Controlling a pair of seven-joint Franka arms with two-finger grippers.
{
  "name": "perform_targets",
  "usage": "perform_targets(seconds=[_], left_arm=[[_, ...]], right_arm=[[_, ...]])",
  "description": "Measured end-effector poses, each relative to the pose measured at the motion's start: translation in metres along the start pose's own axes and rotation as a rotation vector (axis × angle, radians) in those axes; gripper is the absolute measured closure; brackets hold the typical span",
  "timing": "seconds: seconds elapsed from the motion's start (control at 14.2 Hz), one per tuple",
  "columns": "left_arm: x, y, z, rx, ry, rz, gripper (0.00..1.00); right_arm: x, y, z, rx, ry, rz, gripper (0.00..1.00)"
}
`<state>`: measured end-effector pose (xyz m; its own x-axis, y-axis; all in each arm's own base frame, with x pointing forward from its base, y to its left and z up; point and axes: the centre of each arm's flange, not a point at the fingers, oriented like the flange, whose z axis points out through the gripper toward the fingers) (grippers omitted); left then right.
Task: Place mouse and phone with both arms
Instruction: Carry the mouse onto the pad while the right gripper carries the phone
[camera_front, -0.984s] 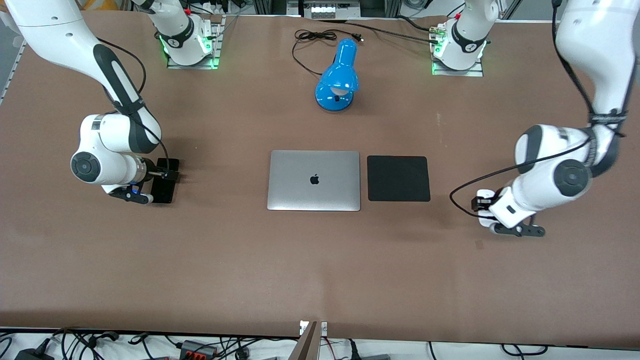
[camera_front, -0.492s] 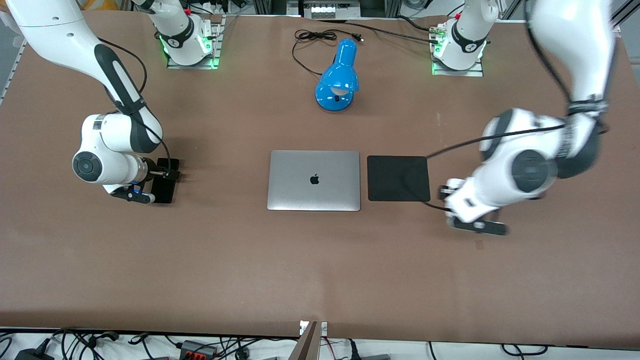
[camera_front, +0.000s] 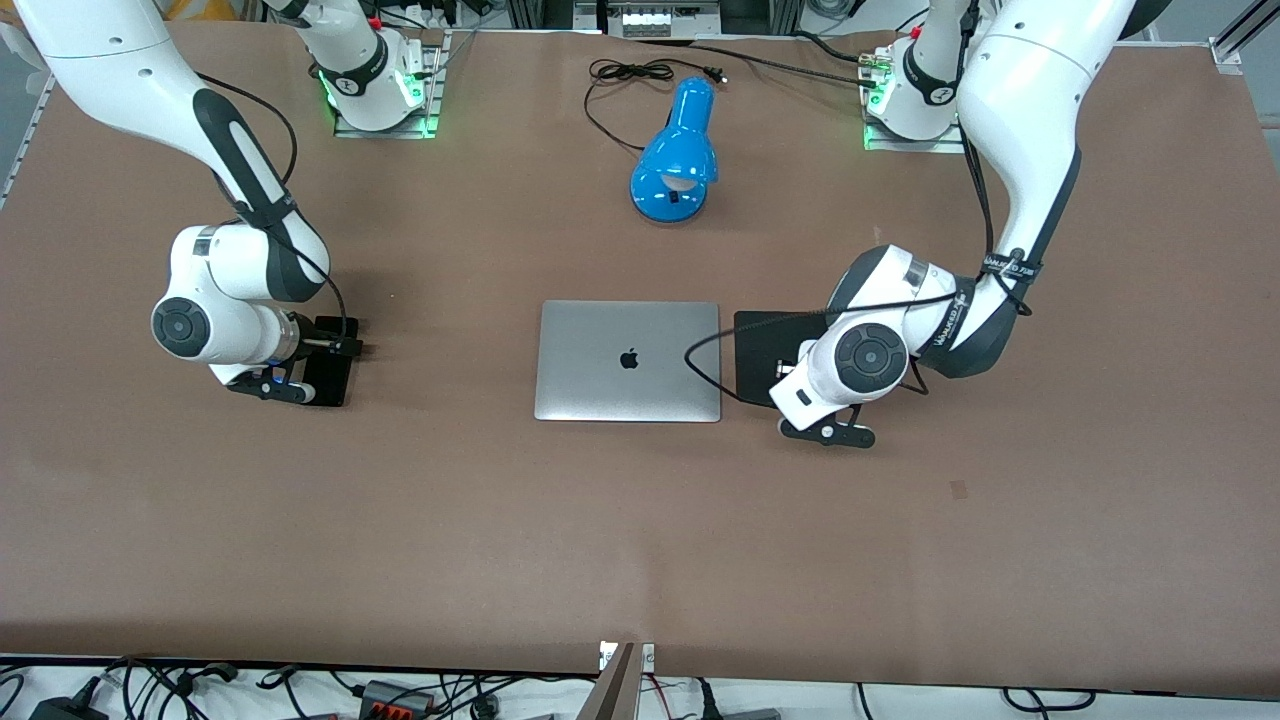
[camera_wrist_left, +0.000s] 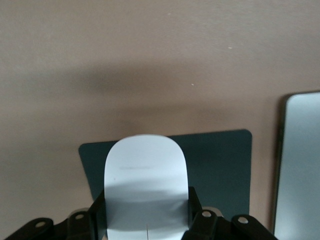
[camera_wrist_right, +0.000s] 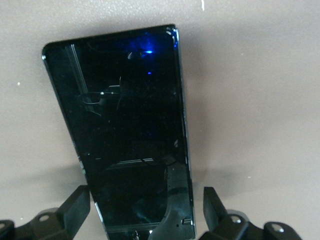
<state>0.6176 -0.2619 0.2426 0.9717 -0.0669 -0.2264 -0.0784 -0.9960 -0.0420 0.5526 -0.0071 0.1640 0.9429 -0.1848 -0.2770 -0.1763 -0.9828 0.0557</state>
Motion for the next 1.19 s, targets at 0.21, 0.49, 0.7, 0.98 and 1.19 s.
perform_targets(seconds=[0.21, 0.49, 0.7, 0.98, 1.19], left_arm=[[-0.012, 0.002, 0.028, -0.012, 0.02, -0.031, 0.38], [-0.033, 0.001, 0.059, -0.04, 0.067, -0.062, 0.38], [-0.038, -0.002, 0.067, -0.044, 0.077, -0.07, 0.38], [-0.043, -0.004, 0.08, -0.059, 0.099, -0.072, 0.38], [-0.043, -0.008, 0.083, -0.062, 0.104, -0.079, 0.24]], right_arm=[[0.0, 0.0, -0.001, 0.001, 0.004, -0.015, 0.08], [0.001, 0.008, -0.004, 0.003, 0.007, -0.053, 0.2], [-0.001, 0.007, -0.009, 0.003, 0.005, -0.07, 0.2], [-0.02, -0.051, -0.045, -0.001, -0.021, -0.121, 0.2], [-0.039, -0.113, -0.061, 0.004, -0.011, -0.127, 0.2]])
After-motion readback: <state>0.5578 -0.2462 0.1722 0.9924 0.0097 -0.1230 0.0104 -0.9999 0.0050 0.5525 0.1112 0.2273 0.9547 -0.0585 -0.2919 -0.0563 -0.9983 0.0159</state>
